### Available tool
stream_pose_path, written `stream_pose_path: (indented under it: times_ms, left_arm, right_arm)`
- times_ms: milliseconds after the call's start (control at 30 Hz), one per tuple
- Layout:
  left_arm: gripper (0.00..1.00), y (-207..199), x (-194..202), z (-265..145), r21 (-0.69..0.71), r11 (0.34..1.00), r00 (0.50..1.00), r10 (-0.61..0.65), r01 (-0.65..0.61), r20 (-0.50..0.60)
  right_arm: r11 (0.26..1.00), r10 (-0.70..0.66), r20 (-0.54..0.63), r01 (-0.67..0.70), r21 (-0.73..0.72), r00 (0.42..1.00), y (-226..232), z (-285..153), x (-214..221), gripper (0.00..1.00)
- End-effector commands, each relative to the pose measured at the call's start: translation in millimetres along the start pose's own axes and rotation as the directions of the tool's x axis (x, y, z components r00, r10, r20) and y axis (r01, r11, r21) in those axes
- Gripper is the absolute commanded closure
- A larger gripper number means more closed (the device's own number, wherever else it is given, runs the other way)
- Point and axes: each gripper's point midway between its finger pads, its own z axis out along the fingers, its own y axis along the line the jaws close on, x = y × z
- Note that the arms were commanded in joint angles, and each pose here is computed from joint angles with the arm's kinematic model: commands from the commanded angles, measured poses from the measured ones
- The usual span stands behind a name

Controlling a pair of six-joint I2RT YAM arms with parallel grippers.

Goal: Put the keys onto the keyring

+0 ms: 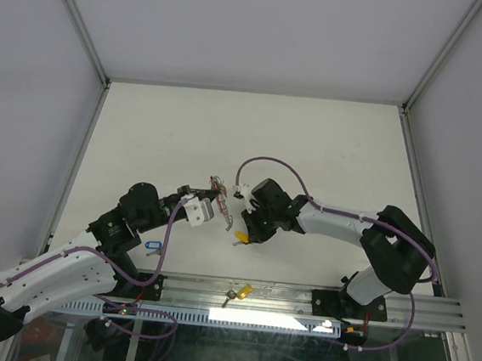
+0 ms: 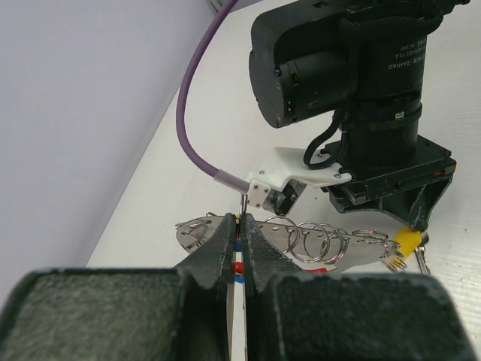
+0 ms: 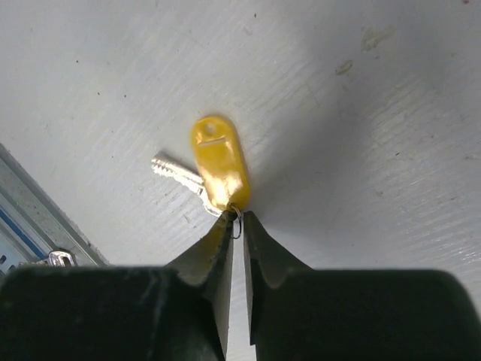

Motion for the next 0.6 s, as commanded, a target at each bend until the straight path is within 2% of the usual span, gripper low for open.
stream_pose_path:
  times_ms: [0, 267, 567]
  left_arm:
    - [1.0, 24, -37, -2, -0.062, 0.998, 0.995, 0.026, -0.02, 0.1]
    - [1.0, 24, -36, -1, -0.057, 0.998, 0.995, 0.024, -0.019, 0.098]
    - [1.0, 23, -36, -1, -0.051, 0.999, 0.995, 0.024, -0.019, 0.101]
  right_arm:
    - [0.998, 0.019, 0.093, -0.025, 0.064, 0.996, -11, -5, -22, 0.83]
    - [0.993, 0.088, 0.122, -0.097, 0.066, 0.989, -8, -15, -21, 0.71]
    - [0.978, 0.209, 0.175, -0.207, -0.032, 0.962, 8, -15, -18, 0.66]
